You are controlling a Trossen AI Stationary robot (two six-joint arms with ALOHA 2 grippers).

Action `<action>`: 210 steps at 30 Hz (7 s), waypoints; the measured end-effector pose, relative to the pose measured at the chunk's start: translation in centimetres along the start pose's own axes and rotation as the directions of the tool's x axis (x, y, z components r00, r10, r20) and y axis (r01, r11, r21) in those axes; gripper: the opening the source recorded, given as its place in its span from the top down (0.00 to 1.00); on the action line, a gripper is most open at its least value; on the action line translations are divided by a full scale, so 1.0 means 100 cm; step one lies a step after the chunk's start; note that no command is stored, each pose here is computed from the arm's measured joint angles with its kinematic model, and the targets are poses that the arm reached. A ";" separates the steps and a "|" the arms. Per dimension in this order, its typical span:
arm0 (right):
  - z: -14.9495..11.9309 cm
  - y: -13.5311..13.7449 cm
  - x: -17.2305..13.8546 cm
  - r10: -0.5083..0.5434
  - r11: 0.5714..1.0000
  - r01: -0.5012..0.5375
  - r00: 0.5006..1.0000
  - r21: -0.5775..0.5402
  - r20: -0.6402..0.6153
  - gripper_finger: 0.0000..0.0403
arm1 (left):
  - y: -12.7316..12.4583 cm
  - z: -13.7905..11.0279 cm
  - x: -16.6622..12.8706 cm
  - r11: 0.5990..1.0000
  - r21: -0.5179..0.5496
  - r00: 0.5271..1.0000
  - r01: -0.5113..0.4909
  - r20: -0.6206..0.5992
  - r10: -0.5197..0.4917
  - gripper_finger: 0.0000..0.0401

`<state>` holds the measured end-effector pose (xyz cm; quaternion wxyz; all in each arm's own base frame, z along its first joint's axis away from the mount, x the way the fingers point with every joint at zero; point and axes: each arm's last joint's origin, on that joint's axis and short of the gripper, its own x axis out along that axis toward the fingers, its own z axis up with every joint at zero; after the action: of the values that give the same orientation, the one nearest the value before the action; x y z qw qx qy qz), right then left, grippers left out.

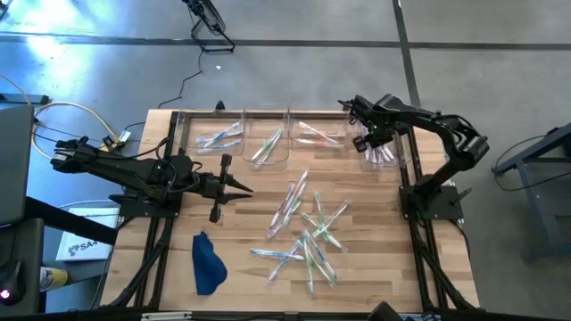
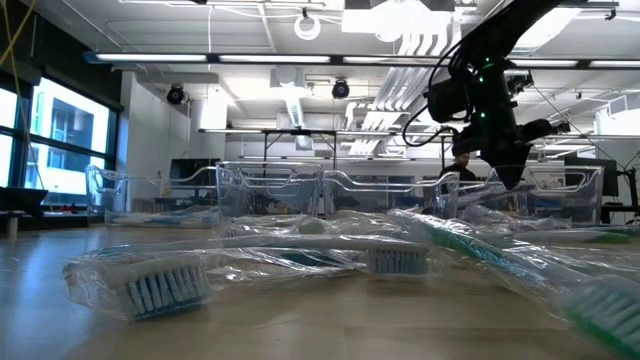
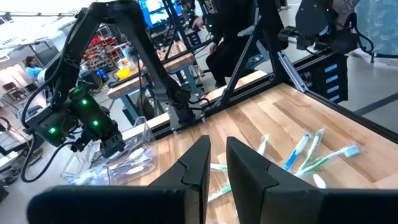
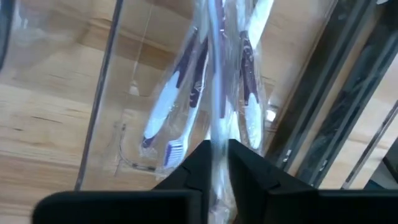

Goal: Pick & Place Toothbrushes
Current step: Put the purple toothbrush into the right transparent bin

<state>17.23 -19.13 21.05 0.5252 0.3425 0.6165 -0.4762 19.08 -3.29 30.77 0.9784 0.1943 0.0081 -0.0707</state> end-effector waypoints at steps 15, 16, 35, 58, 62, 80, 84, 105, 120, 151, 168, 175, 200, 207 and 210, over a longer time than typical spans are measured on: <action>-0.012 -0.012 -0.024 0.001 0.998 0.006 0.993 -0.059 0.118 0.81 | 0.000 0.000 0.000 1.000 0.000 1.000 0.000 0.000 0.000 0.88; -0.015 -0.014 -0.029 0.015 0.998 -0.008 0.990 -0.056 0.138 0.82 | 0.000 0.000 0.000 1.000 0.000 1.000 0.000 0.000 0.000 0.88; -0.087 0.014 -0.134 0.735 0.661 -0.389 0.505 -0.641 0.452 0.92 | 0.000 0.000 0.000 1.000 -0.004 1.000 -0.002 0.004 0.002 0.88; -0.153 0.043 -0.056 0.961 0.161 -0.593 -0.086 -0.789 0.261 0.92 | 0.000 0.000 0.000 1.000 0.000 1.000 0.000 0.000 0.000 0.88; -0.160 0.046 -0.056 0.970 0.123 -0.583 -0.099 -0.803 0.220 0.92 | 0.000 0.000 0.000 1.000 -0.006 1.000 0.000 0.000 0.000 0.88; -0.182 0.055 -0.058 0.986 0.055 -0.554 -0.099 -0.831 0.131 0.92 | 0.003 0.006 0.000 0.978 -0.206 0.997 -0.015 0.066 0.029 0.88; -0.190 0.057 -0.059 0.991 0.019 -0.545 -0.100 -0.838 0.088 0.92 | 0.003 0.008 0.000 0.971 -0.237 0.996 -0.015 0.077 0.035 0.88; -0.203 0.060 -0.057 0.997 -0.030 -0.529 -0.074 -0.848 0.011 0.92 | 0.003 0.007 0.000 0.952 -0.306 0.997 0.004 0.077 0.021 0.88; -0.200 0.060 -0.051 0.992 0.091 -0.587 -0.014 -0.805 0.123 0.92 | 0.003 0.007 0.000 0.981 -0.191 0.997 -0.016 0.074 0.030 0.88; -0.200 0.062 -0.051 0.996 0.072 -0.485 -0.010 -0.871 0.088 0.92 | 0.011 0.001 0.015 0.848 -0.370 0.920 -0.379 -0.054 0.387 0.88; -0.198 0.070 -0.042 0.992 0.123 -0.397 0.066 -0.910 0.105 0.92 | 0.002 -0.016 0.068 0.771 -0.463 0.853 -0.437 -0.485 0.192 0.88; -0.196 0.069 -0.038 0.977 0.215 -0.435 0.113 -0.874 0.183 0.92 | -0.008 -0.038 0.094 0.698 -0.495 0.791 -0.518 -0.587 0.170 0.89; -0.195 0.068 -0.034 0.959 0.280 -0.429 0.153 -0.859 0.237 0.92 | -0.032 -0.078 0.153 0.656 -0.435 0.572 -0.617 -0.820 -0.005 1.00; -0.195 0.068 -0.035 0.960 0.279 -0.429 0.147 -0.859 0.239 0.92 | -0.037 -0.085 0.153 0.617 -0.470 0.544 -0.632 -0.836 -0.079 1.00; -0.194 0.068 -0.035 0.959 0.282 -0.429 0.147 -0.858 0.242 0.92 | -0.040 -0.093 0.153 0.607 -0.453 0.506 -0.653 -0.858 -0.095 1.00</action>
<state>18.01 1.68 22.77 0.9658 0.1815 0.1854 -0.0045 33.75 -5.49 20.03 0.8387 -0.2122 0.4523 0.2167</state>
